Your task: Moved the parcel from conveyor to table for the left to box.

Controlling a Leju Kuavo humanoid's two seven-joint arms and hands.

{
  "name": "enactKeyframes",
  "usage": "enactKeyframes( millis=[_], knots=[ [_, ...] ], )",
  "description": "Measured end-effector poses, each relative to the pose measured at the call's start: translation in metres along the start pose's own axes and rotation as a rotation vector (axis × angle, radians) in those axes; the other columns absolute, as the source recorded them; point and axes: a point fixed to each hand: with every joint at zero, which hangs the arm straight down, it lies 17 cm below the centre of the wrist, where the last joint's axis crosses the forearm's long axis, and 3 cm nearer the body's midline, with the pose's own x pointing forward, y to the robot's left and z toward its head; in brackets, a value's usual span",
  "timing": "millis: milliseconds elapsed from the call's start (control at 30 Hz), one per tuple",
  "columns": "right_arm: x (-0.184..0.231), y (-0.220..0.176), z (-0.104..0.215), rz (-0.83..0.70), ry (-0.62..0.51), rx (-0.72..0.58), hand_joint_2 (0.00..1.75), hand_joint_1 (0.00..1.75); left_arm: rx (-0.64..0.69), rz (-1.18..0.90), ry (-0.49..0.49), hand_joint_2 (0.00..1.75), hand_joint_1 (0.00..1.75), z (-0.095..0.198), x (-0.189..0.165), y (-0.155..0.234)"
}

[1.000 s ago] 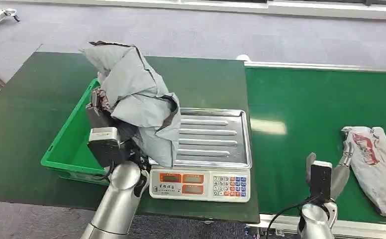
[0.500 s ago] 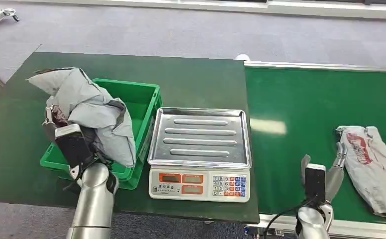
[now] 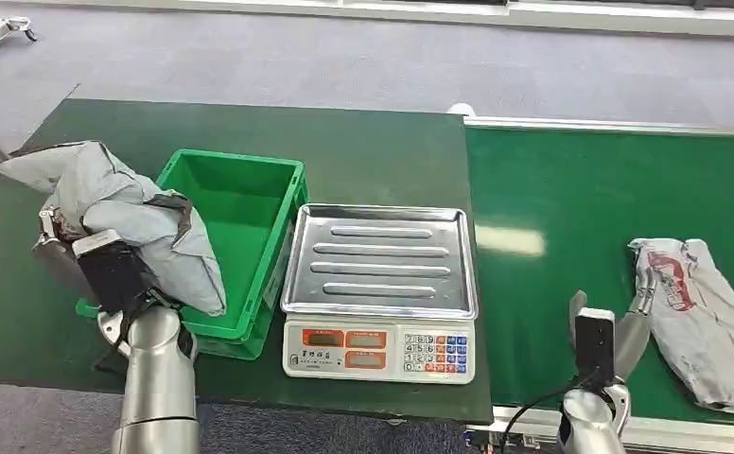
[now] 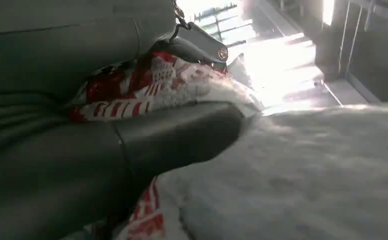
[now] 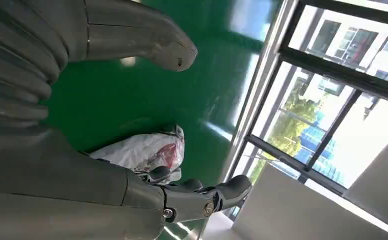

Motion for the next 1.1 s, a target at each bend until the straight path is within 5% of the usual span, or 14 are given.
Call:
enactKeyframes(
  millis=[467, 500, 533, 567, 1100],
  knots=[
    [0.0009, 0.0043, 0.0017, 0.000, 0.000, 0.008, 1.75, 0.00, -0.096, -0.275, -0.135, 0.00, 1.75, -0.0023, -0.0038, 0.0016],
    [0.0011, 0.0049, 0.0018, -0.001, -0.001, 0.010, 1.75, 0.00, -0.098, -0.284, -0.136, 0.00, 1.55, -0.0022, -0.0047, 0.0022],
    [0.0013, 0.0054, 0.0019, -0.001, -0.002, 0.013, 1.75, 0.00, -0.097, -0.289, -0.136, 0.00, 0.45, -0.0025, -0.0057, 0.0034],
    [0.0014, 0.0056, 0.0020, -0.002, -0.002, 0.014, 1.75, 0.00, -0.095, -0.294, -0.135, 0.00, 0.00, -0.0028, -0.0066, 0.0048],
    [0.0026, 0.0079, 0.0025, -0.004, -0.006, 0.023, 1.75, 0.00, -0.116, -0.353, -0.193, 0.00, 0.00, -0.0058, 0.0019, 0.0037]
  ],
)
